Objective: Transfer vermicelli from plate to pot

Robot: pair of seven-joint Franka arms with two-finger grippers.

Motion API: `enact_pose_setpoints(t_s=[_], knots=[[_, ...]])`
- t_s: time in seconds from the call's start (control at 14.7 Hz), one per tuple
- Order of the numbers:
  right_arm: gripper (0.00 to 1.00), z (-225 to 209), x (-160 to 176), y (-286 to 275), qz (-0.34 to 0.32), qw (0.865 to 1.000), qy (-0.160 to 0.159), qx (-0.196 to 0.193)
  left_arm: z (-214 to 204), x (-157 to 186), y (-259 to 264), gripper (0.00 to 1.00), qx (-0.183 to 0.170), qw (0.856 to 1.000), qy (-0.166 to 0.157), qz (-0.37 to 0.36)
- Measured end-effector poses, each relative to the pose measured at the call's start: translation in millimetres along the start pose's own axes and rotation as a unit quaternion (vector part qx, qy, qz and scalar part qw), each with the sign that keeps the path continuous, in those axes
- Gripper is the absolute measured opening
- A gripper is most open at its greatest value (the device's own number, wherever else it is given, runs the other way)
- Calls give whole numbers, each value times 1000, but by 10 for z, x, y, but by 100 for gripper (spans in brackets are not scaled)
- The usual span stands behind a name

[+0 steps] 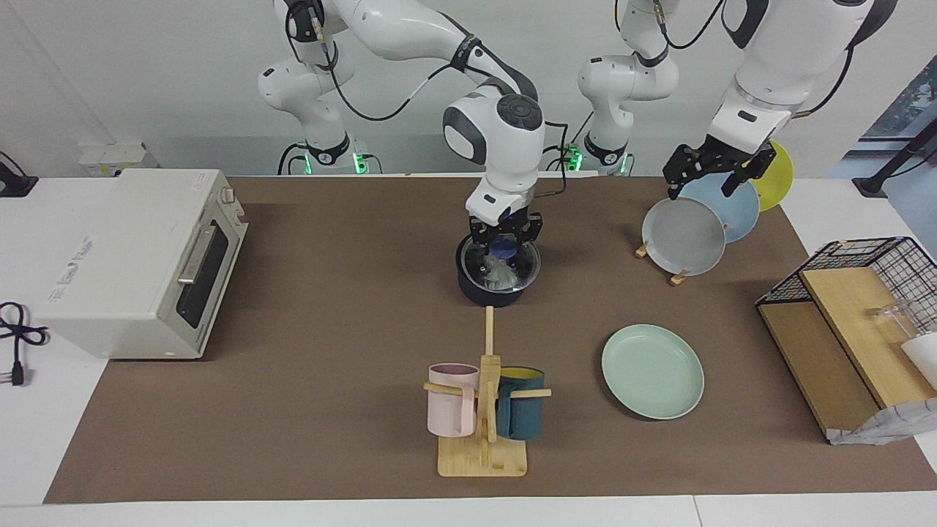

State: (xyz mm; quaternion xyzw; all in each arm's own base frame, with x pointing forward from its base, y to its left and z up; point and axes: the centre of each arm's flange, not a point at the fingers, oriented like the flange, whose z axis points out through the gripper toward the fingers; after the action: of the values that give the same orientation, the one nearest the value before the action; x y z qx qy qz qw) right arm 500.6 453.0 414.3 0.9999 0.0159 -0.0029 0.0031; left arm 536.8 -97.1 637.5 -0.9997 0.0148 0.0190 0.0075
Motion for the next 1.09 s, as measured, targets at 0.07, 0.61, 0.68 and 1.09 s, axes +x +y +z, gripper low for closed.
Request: enact_pose_setpoints(t_s=[0.07, 0.61, 0.68, 1.09], knots=[[66, 5, -9, 8, 0, 1000, -4, -4, -2, -20, -14, 100, 0, 1000, 0, -1], [66, 17, -59, 12, 19, 1000, -16, -15, 39, -51, -87, 100, -9, 1000, -7, -9], [66, 16, -71, -2, 21, 1000, -16, -15, 39, -52, -85, 100, -10, 1000, -7, -9], [66, 34, -73, 12, 35, 999, -14, -14, 39, -52, -85, 100, -10, 1000, -7, -9]])
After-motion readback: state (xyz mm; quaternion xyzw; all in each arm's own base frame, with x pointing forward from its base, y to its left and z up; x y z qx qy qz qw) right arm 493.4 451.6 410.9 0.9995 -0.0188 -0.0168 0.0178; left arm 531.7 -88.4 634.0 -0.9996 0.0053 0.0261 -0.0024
